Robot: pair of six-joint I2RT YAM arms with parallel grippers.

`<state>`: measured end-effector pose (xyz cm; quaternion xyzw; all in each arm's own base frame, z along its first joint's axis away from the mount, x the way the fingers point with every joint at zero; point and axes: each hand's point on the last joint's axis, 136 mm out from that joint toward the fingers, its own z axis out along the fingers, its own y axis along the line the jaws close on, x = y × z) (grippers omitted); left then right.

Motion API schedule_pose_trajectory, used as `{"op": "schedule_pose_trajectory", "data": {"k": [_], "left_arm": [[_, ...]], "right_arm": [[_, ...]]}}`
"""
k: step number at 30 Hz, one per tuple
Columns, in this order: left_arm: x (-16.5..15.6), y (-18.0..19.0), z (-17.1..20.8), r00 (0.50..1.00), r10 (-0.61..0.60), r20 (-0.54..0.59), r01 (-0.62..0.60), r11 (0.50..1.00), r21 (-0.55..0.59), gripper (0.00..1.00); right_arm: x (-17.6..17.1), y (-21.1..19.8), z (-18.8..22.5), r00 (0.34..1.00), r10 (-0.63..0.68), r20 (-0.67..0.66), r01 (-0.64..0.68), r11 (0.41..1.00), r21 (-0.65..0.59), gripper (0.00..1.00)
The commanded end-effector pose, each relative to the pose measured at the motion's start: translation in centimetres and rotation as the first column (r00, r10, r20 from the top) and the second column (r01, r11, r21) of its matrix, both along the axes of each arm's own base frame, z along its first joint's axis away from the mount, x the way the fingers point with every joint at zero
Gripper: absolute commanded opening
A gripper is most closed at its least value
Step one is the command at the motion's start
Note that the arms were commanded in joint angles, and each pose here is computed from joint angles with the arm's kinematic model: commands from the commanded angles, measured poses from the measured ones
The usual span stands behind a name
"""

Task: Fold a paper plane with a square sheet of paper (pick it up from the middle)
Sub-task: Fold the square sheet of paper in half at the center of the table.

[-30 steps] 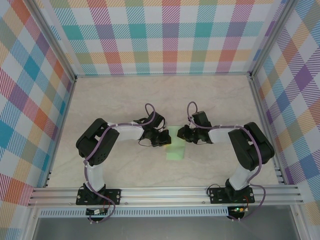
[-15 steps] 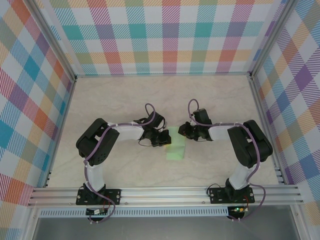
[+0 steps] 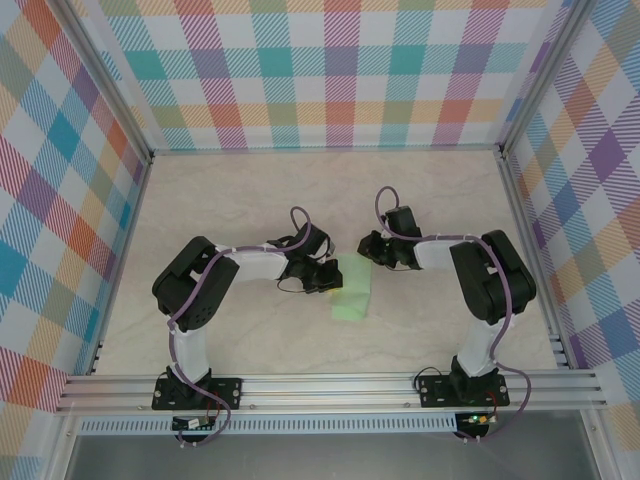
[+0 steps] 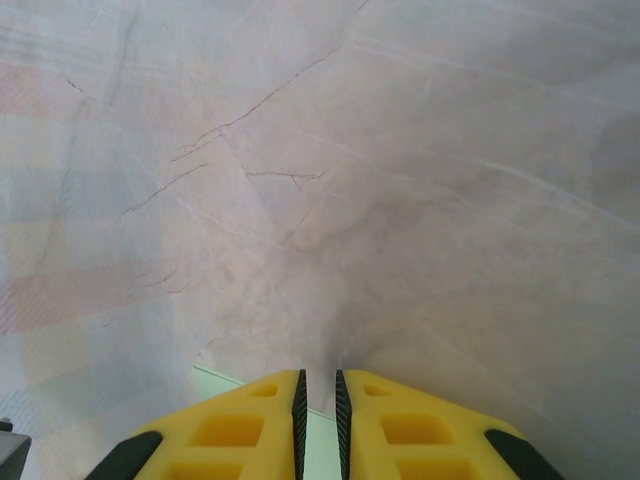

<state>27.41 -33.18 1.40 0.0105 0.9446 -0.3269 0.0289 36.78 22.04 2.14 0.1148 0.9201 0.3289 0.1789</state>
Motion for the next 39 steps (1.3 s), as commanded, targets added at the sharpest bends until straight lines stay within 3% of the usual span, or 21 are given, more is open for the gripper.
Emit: {"op": "schedule_pose_trajectory", "data": {"k": [1, 8, 21, 29, 39], "left_arm": [[-4.3, 5.6, -7.5, 0.988, 0.032, -0.154, 0.014, 0.956, 0.292, 0.07], [-3.9, 5.6, -7.4, 0.989, 0.039, -0.143, 0.005, 0.954, 0.299, 0.07], [-4.1, 6.0, -7.3, 0.987, 0.057, -0.150, -0.005, 0.946, 0.325, 0.07], [-4.0, 6.0, -7.3, 0.987, 0.066, -0.149, -0.015, 0.947, 0.322, 0.07], [-4.0, 6.0, -7.5, 0.986, 0.069, -0.151, -0.018, 0.947, 0.321, 0.07]], "right_arm": [[0.7, -0.6, 0.7, 1.000, -0.002, 0.020, 0.003, 0.999, -0.042, 0.18], [-0.3, 0.5, 5.5, 0.995, 0.044, 0.090, -0.050, 0.997, 0.059, 0.20], [-12.6, 1.1, 5.1, 0.984, 0.099, -0.145, -0.067, 0.975, 0.210, 0.20], [-15.6, 0.6, 1.8, 0.958, 0.086, -0.274, -0.040, 0.984, 0.171, 0.20], [-17.2, -0.9, -2.1, 0.948, 0.099, -0.302, -0.083, 0.994, 0.064, 0.19]]}}
